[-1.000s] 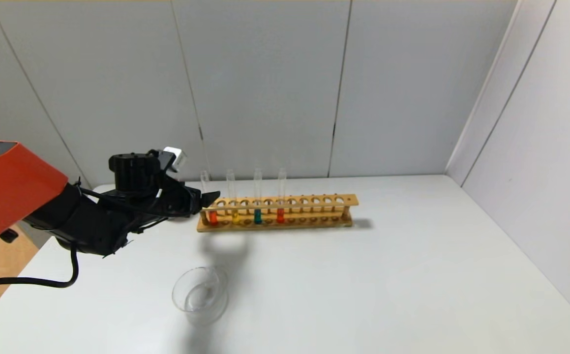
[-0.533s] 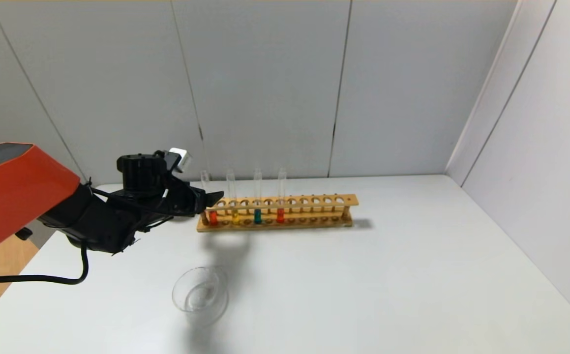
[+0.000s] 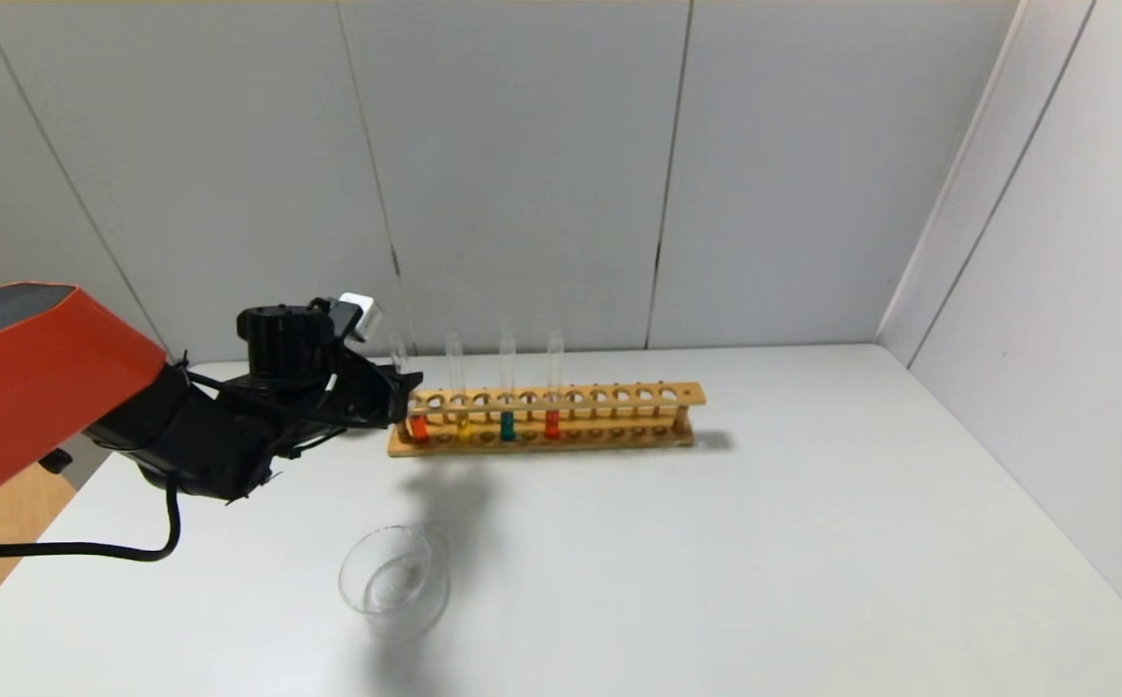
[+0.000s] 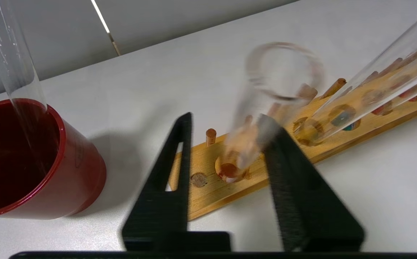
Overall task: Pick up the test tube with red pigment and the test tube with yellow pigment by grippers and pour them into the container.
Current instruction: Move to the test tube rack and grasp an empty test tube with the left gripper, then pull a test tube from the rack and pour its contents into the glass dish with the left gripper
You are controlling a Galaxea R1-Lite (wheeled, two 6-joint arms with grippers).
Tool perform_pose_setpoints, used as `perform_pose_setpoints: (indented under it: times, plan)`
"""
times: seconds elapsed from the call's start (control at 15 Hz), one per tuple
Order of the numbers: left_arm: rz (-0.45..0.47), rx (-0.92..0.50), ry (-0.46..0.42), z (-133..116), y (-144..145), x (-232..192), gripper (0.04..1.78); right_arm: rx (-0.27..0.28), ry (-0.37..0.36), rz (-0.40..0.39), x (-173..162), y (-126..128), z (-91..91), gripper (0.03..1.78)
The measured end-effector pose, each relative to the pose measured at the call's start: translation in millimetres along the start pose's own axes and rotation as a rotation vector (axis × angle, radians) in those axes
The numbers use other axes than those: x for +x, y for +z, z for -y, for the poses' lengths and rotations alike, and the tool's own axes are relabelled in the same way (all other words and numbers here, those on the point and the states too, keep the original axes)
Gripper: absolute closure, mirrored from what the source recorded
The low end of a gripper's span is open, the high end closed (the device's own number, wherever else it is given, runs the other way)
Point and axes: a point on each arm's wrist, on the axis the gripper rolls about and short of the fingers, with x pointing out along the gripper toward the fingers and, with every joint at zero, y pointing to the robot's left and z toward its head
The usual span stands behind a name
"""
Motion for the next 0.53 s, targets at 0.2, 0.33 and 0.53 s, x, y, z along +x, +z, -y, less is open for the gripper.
perform_pose_setpoints:
  times: [0.2,0.33,0.53]
  plan:
    - [0.004,0.002,-0.004,1,1,0,1.52,0.0,0.0,0.0,0,0,0.0,0.06]
    - [0.013,0.005,-0.003,2,3,-1,1.52,0.0,0.0,0.0,0,0,0.0,0.06]
    - [0.066,0.018,0.001,2,22,-3,1.52,0.0,0.0,0.0,0,0,0.0,0.06]
